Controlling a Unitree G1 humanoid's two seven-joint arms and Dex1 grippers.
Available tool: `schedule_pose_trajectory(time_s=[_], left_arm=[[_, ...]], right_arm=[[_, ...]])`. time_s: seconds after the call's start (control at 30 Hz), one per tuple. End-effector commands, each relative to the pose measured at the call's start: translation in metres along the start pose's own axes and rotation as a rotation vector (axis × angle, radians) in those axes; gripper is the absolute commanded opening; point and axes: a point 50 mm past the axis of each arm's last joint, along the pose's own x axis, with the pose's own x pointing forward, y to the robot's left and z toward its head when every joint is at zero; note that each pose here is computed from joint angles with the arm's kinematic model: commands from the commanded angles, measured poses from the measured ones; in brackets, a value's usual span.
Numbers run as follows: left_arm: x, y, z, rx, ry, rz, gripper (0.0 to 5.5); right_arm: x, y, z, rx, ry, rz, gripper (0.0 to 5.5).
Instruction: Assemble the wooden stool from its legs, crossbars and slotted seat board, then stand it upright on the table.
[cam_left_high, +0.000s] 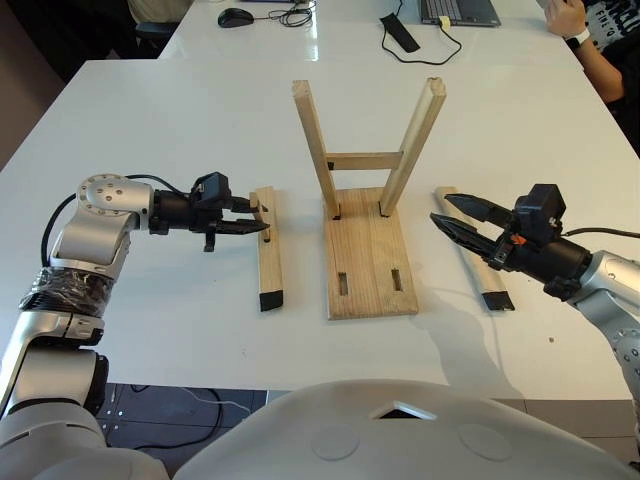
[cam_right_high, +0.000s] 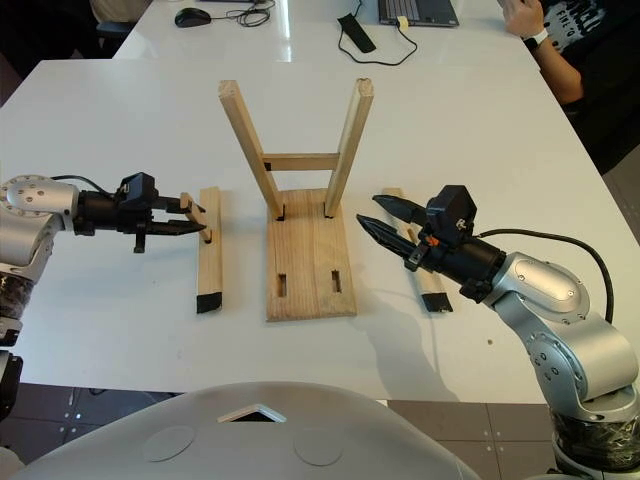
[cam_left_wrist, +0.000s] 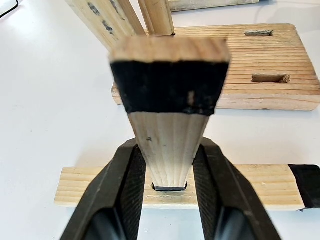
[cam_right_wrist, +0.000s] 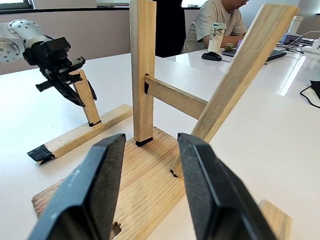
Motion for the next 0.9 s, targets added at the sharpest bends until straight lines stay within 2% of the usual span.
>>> schedule_pose_trajectory(time_s=[0.03, 0.1, 0.27, 0.4, 0.53, 0.73, 0.9], left_arm=[[0.008, -0.013, -0.036, -0.125, 0.172, -0.011, 1.29], [0.009, -0.012, -0.039, -0.112, 0.195, 0.001, 1.29], [0.012, -0.006, -0.038, -0.128, 0.155, 0.060, 2.31], [0.012, 0.008, -0.031, -0.159, 0.081, 0.191, 2.80], [-0.002, 0.004, -0.003, -0.140, -0.063, 0.174, 2.80], [-0.032, 0.003, 0.037, -0.070, -0.195, 0.213, 2.80], [-0.040, 0.008, 0.079, -0.129, -0.449, 0.242, 2.80]], right_arm=[[0.001, 0.000, -0.001, -0.011, 0.015, 0.000, 1.91], [0.001, 0.000, -0.002, -0.011, 0.016, -0.001, 1.91], [0.001, 0.002, -0.002, -0.008, 0.017, -0.001, 1.91], [0.000, 0.003, -0.004, -0.008, 0.024, 0.004, 1.91], [0.000, 0.002, -0.003, -0.013, 0.028, 0.007, 1.91], [-0.001, 0.003, -0.004, -0.013, 0.024, 0.001, 1.91], [0.000, 0.003, -0.004, -0.012, 0.019, -0.002, 1.91]])
